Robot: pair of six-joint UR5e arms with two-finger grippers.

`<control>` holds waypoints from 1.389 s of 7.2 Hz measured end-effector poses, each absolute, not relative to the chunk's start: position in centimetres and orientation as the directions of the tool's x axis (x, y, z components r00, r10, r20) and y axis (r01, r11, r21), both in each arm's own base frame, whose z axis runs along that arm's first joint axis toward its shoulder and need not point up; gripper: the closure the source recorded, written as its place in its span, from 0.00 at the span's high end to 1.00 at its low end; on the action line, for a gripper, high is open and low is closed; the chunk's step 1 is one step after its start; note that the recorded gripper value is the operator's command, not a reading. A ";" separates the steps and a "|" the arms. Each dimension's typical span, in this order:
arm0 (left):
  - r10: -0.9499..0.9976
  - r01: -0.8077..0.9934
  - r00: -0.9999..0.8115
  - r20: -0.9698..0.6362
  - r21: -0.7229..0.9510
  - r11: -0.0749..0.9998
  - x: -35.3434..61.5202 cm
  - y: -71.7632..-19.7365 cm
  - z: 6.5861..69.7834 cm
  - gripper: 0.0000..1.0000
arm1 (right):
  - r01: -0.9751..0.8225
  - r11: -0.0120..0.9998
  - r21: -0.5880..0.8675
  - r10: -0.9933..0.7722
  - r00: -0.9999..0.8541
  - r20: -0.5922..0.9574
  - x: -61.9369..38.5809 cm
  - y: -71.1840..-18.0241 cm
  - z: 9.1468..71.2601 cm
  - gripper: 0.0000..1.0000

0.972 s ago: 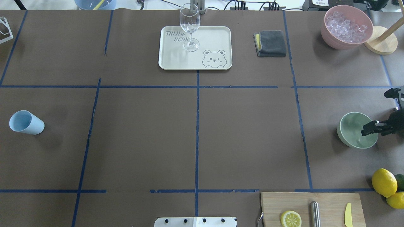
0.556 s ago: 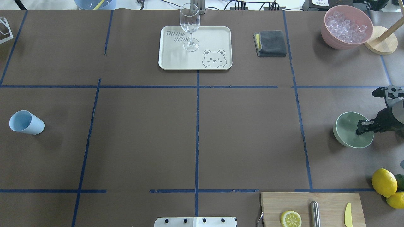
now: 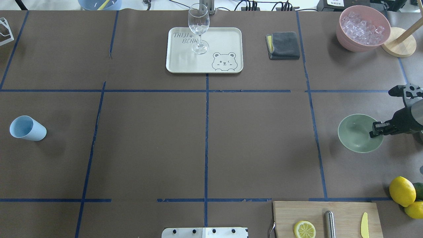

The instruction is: Pour ice into bowl

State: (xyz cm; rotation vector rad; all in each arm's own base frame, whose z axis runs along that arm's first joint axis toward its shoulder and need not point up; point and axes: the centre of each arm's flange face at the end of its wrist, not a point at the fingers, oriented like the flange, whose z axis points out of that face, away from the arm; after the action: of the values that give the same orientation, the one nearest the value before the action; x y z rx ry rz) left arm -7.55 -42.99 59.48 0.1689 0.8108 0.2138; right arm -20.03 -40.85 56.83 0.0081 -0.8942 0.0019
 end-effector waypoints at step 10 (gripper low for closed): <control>0.295 -0.149 0.661 -0.690 0.265 0.953 -6.6 -43.5 59.5 1.00 | -0.289 0.899 -0.329 0.395 0.213 0.894 -59.8 -33.9 19.1 0.00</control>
State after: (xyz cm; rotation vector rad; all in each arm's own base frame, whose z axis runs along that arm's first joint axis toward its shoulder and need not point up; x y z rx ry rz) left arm -6.64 -43.46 59.55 0.1924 0.8111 0.2526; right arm -59.83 -33.94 19.09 -0.0978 -1.2707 0.4754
